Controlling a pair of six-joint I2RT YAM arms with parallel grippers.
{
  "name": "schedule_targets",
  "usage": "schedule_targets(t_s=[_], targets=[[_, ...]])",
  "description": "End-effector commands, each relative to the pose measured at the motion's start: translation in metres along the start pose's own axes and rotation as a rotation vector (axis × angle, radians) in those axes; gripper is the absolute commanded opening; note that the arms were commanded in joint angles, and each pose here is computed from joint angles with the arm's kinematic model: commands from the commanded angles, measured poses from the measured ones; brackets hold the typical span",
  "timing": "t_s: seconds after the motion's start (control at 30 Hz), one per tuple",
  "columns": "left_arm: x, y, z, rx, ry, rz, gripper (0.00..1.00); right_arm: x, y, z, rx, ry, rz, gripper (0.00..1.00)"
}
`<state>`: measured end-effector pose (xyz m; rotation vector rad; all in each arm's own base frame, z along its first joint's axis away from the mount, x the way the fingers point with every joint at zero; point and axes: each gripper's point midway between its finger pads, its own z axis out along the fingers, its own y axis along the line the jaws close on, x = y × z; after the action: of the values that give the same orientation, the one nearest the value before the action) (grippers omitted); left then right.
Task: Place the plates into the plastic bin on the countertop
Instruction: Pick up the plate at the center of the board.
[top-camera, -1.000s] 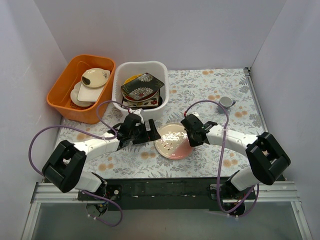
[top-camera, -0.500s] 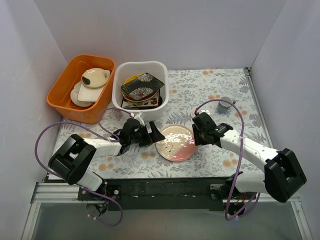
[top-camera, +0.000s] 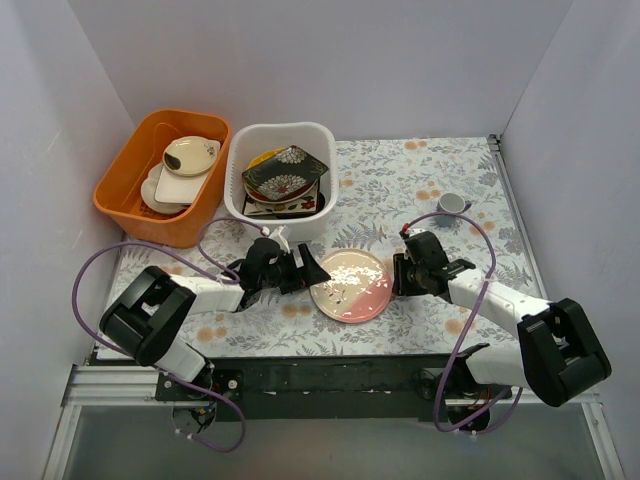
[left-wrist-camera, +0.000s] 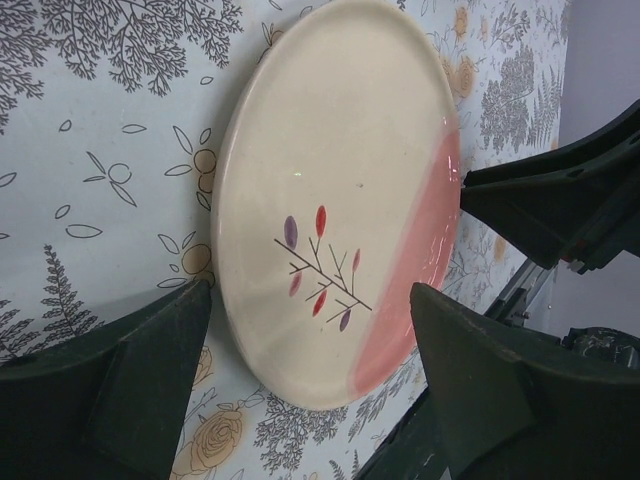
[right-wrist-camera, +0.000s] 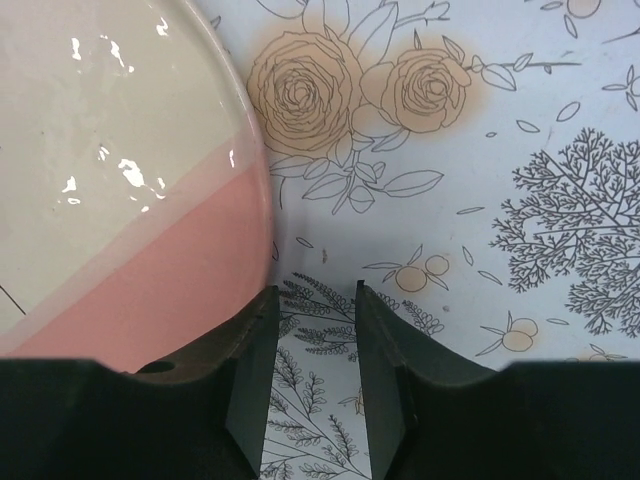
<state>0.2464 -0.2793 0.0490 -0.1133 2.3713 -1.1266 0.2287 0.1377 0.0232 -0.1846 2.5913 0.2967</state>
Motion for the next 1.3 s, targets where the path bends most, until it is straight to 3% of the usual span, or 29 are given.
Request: schedule_targets(t_s=[0.0,0.47,0.93,1.1,1.27], targets=[[0.031,0.031,-0.006,-0.09,0.085,-0.035,0.79,-0.029,0.018,-0.002,-0.09,-0.109,-0.007,0.44],[0.058,0.02,0.006,0.089,0.183,-0.105,0.67,-0.011,0.027,0.017,-0.153,-0.03,-0.032,0.43],[0.062,-0.004,-0.007,0.328,0.127,-0.215,0.6,-0.01,0.031,0.017,-0.183,-0.024,-0.046,0.42],[0.064,-0.01,-0.009,0.441,0.115,-0.288,0.51,-0.009,0.031,0.016,-0.182,-0.023,-0.049,0.42],[0.073,0.002,-0.007,0.431,0.124,-0.349,0.45,-0.011,0.029,0.013,-0.174,-0.029,-0.053,0.42]])
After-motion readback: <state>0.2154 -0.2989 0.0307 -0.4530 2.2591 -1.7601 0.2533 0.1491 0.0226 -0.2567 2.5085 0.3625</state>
